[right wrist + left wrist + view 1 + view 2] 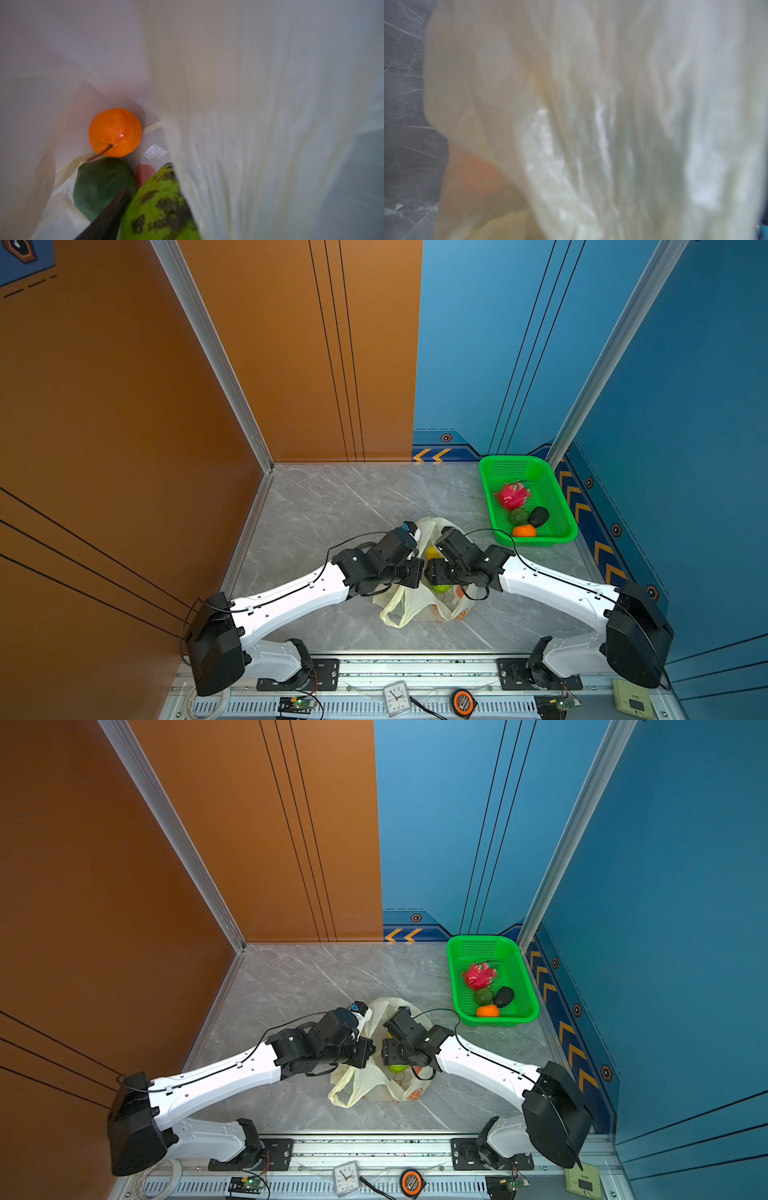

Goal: Untie the knot of the plastic bag and take out the fruit

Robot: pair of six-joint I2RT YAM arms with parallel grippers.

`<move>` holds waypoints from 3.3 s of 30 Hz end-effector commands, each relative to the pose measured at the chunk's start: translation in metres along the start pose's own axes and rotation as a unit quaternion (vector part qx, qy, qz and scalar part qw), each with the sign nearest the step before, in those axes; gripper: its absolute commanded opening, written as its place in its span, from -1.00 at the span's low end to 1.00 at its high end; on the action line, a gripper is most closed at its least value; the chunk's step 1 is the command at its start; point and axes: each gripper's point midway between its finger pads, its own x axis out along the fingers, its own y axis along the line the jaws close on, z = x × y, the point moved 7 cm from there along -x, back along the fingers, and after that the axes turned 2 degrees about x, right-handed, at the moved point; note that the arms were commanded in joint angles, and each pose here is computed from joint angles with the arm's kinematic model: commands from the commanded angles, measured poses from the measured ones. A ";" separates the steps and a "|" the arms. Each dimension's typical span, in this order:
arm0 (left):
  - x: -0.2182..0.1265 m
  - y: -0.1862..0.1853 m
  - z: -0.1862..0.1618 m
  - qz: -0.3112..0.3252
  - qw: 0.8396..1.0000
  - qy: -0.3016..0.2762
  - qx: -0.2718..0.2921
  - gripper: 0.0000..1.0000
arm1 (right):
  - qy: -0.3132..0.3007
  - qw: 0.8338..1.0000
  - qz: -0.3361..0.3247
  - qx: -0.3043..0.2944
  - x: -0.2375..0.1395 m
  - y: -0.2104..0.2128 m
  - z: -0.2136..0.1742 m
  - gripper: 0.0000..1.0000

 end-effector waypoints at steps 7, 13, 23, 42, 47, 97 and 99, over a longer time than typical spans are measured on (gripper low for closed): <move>-0.006 0.016 0.000 0.012 1.000 -0.006 -0.014 -0.92 | -0.034 0.999 0.031 -0.025 -0.056 0.010 0.004 0.43; -0.007 0.018 0.002 0.009 1.000 -0.004 -0.012 -0.92 | -0.054 0.996 0.067 -0.004 -0.079 0.013 0.010 0.45; -0.009 0.012 0.000 -0.009 1.000 0.002 0.003 -0.92 | -0.039 0.999 0.020 0.028 -0.051 -0.001 0.014 0.49; -0.020 0.022 -0.024 -0.029 1.000 0.010 0.001 -0.91 | 0.011 0.999 -0.035 0.013 -0.033 0.004 -0.023 0.99; -0.022 0.023 -0.017 -0.044 0.999 0.001 -0.010 -0.91 | 0.016 0.999 -0.042 -0.022 -0.046 0.007 -0.042 0.98; -0.025 0.014 -0.031 -0.093 0.995 0.036 0.008 -0.90 | 0.045 0.984 -0.137 0.104 0.008 0.005 -0.037 0.88; -0.026 0.014 -0.031 -0.093 0.995 0.035 0.009 -0.90 | 0.042 0.984 -0.128 0.117 0.018 0.005 -0.034 0.88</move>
